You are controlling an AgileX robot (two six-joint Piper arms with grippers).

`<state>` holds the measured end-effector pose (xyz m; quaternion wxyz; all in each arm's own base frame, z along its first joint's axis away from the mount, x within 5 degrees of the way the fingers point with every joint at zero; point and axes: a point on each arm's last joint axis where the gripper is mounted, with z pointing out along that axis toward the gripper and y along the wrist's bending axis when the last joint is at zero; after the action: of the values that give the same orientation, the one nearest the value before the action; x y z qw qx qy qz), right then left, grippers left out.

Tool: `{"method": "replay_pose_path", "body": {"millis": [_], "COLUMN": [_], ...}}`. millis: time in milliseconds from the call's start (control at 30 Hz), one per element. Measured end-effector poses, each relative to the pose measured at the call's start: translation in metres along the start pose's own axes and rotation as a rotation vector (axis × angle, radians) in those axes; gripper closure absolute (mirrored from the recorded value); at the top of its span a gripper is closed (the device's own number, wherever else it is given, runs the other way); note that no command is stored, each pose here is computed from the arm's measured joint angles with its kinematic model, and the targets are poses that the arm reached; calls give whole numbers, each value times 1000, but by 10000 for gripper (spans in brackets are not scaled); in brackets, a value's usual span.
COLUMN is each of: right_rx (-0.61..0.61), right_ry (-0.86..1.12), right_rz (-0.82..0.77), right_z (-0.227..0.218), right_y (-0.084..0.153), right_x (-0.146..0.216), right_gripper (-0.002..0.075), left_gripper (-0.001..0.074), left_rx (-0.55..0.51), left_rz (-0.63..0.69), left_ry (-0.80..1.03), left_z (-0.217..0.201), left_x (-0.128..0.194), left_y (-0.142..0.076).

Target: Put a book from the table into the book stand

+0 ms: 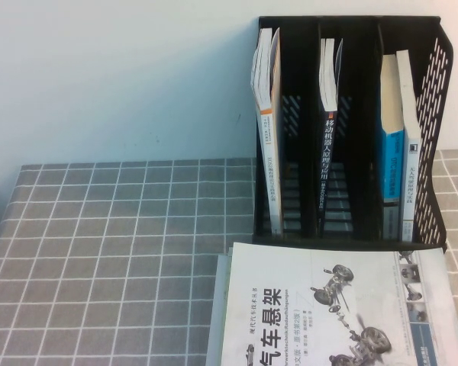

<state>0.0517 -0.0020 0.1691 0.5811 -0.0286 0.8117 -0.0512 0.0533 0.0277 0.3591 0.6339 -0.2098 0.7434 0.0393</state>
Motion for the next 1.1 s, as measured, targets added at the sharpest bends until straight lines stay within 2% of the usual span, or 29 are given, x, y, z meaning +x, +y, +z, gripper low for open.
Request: {"method": "replay_pose_path", "body": {"millis": [133,233,533,767,967,1100], "right_rx": [1,1,-2,-2,-2,-2], "right_ry": [3,8,22,22,22,22], "right_rz": [-29,-39,-43,-43,-43,-43], "right_z": [0,0,0,0,0,0], "right_y": [0,0,0,0,0,0], "right_x": [0,0,1,1,1,1], "right_gripper": [729,729,729,729,729,729], "left_gripper": [738,738,738,738,738,738], "left_rx": [27,67,124,130,229,281], "left_rz": [-32,-45,-53,43,141,138], "left_ry": [58,16,-71,-36,29,39], "left_z": [3,0,-4,10,28,33], "left_x": [43,60,75,101,150,171], "left_y": [7,10,12,14,11,10]}}
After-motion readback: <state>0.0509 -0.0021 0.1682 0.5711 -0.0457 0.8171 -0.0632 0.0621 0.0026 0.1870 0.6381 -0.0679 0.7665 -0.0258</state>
